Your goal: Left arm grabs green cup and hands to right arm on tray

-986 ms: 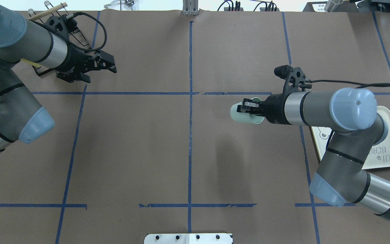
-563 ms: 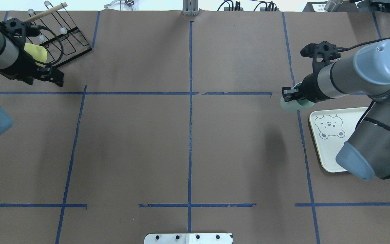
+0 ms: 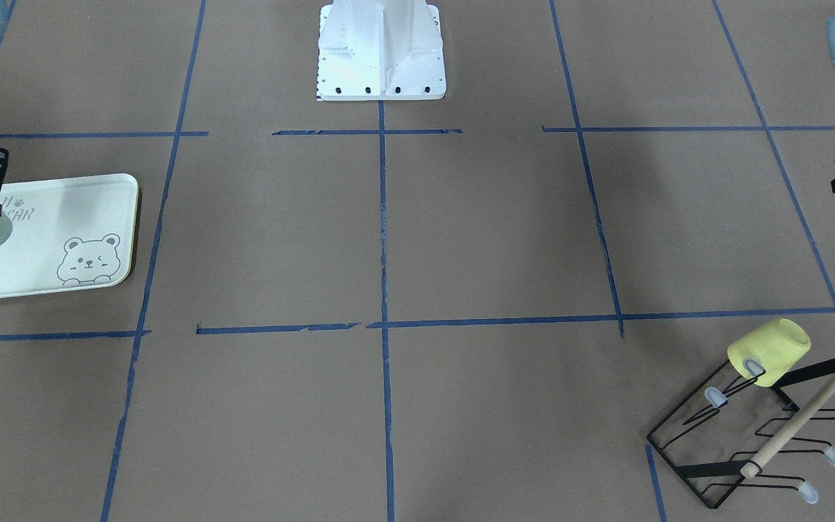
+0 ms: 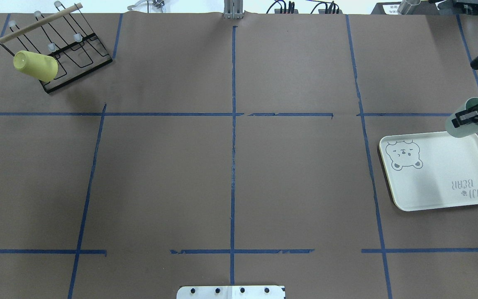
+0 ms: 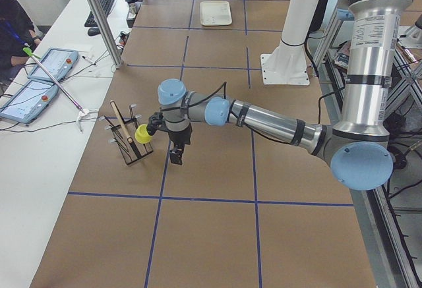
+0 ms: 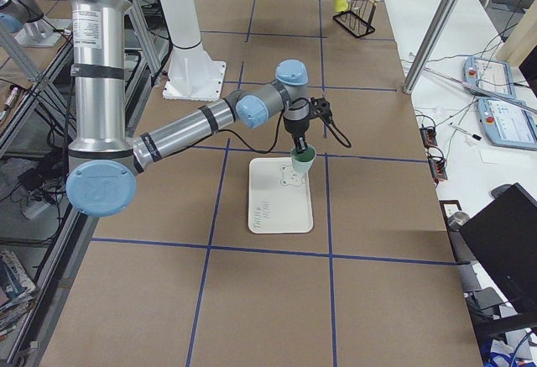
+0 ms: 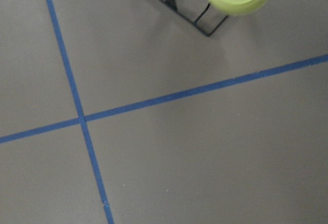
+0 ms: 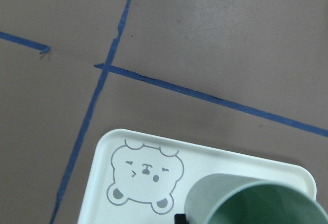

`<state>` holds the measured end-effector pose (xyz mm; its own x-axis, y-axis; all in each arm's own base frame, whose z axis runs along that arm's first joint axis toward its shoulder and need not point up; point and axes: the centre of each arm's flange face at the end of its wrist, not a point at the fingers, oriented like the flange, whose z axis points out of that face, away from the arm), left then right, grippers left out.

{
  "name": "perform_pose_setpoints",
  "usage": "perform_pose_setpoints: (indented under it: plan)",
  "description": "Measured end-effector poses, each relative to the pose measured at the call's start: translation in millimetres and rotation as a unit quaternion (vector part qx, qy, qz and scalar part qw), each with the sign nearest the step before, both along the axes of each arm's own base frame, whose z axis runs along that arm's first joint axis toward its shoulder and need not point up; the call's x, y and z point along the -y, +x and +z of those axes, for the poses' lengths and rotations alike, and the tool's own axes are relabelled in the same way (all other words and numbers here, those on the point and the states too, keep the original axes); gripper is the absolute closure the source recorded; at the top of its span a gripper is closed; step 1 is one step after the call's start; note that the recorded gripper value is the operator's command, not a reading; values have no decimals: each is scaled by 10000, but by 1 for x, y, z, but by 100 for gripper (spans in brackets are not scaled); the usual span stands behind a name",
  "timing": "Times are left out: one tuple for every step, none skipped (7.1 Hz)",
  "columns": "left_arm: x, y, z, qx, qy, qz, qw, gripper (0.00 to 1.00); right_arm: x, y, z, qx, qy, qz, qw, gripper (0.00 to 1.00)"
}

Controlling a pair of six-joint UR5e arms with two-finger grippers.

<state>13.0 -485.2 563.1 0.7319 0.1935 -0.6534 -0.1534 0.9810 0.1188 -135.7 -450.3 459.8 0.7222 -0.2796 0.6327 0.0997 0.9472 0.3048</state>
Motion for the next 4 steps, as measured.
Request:
perform_pose_setpoints:
  plan:
    - [-25,-32,28,-31,-72,-30,10000,0,-6,12,26,88,57,15,9999,99]
    - [-51,-56,49,-62,-156,-99,9998,0,-11,18,42,144,83,52,9998,98]
    - [-75,-70,64,-173,-281,-200,9993,0,-14,20,49,183,-21,202,9996,98]
    - [-87,-74,70,-315,-358,-273,9985,0,-14,18,52,224,-178,451,9986,98]
